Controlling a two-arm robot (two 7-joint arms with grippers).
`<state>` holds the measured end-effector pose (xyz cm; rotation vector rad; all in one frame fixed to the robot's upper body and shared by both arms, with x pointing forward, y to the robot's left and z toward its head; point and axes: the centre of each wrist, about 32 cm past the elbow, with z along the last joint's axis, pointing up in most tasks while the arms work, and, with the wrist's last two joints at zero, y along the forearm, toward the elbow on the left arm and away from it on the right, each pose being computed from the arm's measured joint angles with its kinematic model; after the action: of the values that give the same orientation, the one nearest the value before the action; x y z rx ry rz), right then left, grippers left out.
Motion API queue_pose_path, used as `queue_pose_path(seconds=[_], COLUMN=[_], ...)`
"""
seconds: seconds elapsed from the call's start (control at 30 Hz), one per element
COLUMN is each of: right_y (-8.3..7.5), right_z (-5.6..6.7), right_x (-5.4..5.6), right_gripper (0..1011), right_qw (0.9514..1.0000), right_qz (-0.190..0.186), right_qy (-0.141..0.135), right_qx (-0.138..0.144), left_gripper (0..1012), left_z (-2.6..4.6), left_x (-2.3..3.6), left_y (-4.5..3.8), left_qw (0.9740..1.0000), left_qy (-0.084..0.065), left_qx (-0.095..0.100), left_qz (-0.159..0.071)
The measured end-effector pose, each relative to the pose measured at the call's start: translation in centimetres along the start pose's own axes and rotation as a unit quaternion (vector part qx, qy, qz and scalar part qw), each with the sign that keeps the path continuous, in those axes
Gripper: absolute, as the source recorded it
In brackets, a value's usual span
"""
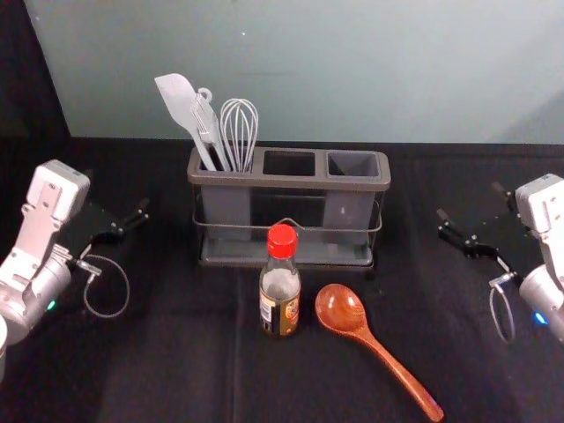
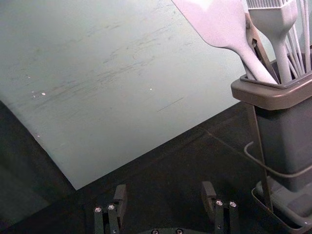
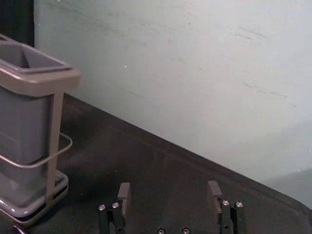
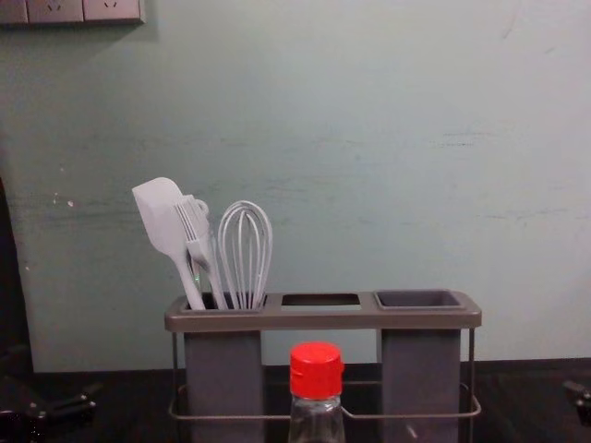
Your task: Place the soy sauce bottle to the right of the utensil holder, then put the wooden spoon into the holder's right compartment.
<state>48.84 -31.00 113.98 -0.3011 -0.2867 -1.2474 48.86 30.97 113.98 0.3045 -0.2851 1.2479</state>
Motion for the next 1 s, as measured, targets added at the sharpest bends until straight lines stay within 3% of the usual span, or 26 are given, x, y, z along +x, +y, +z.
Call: queue_pose_path(seconds=[0.3,0.57,0.83,1.0], right_y=[-1.3,-3.5,-5.9,-6.9], right_z=[0.7,1.8,3.1,3.9], right_x=[0.7,2.1,3.9,4.3], right_gripper=[1003,1002,1003,1003], right_qw=[0.9993,0.9967,0.9880,0.9815], right_qz=[0.013,0.037,0.111,0.154], right_qy=[0.015,0.044,0.069,0.071], right_qx=[0.032,0.057,0.082,0.090], left_gripper=[1005,1005,1005,1005], left_z=[0.00,0.00,0.00,0.00], left_x=[0.00,0.00,0.00,0.00], left_y=[0.00,0.00,0.00,0.00], left_qw=[1.0000,1.0000,1.0000,1.0000], left_qy=[0.000,0.000,0.000,0.000], left_qx=[0.000,0.000,0.000,0.000], left_qz=[0.000,0.000,0.000,0.000])
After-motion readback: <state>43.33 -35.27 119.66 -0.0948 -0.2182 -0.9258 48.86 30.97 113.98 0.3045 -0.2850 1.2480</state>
